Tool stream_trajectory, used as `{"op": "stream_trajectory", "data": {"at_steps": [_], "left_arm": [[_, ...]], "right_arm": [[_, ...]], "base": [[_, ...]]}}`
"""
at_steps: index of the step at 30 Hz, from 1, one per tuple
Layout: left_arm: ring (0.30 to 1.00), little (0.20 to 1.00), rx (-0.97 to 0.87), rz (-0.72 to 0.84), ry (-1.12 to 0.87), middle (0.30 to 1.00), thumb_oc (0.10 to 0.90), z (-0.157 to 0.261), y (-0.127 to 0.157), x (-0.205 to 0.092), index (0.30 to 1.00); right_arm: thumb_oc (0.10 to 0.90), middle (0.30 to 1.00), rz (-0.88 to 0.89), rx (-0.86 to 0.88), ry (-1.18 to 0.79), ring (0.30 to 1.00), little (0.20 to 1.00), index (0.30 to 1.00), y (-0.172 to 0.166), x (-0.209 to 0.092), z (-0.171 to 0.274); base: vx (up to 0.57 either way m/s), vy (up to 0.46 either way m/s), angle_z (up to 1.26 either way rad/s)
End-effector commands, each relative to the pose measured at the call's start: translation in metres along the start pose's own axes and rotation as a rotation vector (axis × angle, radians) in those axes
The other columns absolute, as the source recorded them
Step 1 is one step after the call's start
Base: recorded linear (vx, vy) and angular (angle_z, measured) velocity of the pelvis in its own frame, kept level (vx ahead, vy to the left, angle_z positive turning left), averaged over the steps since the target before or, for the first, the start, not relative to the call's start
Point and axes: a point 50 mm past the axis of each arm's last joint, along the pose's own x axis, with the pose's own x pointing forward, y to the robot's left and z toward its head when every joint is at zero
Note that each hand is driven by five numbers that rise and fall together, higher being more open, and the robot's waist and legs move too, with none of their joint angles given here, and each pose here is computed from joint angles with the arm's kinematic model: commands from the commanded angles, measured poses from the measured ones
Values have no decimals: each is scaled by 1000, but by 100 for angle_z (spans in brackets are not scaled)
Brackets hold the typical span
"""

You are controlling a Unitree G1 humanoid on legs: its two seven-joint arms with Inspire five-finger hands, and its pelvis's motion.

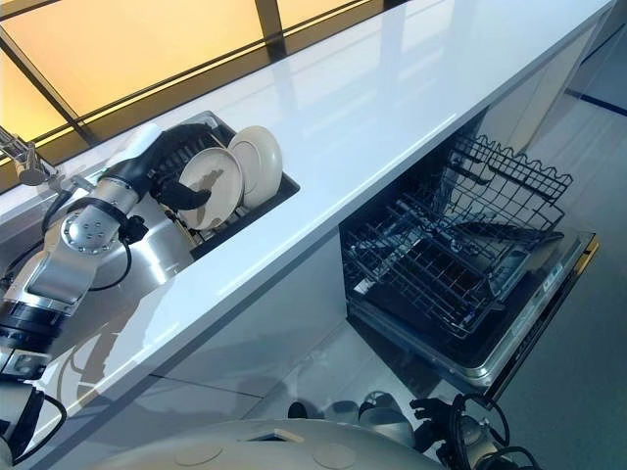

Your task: Pick up plates and place into dishwasher.

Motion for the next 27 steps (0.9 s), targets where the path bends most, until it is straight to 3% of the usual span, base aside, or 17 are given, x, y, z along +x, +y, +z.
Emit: {"op": "stream_trajectory", "data": {"at_steps": [1, 22, 27], "left_arm": [[900, 900, 127, 224, -88, 900, 800, 37, 74, 18, 900], [900, 900, 286, 564, 202, 900, 800, -2, 123, 31, 900], [900, 900, 372, 495, 278, 900, 800, -13, 118, 32, 900]], "right_arm": [[800, 900, 35, -3, -72, 900, 900, 900, 1, 2, 19], [800, 900, -7, 25, -51, 900, 900, 900, -5, -3, 5], [800, 900, -11, 14, -50, 900, 900, 900, -7, -5, 3]], "base": [[51, 1, -6], [70, 15, -10], [66, 26, -9]]}}
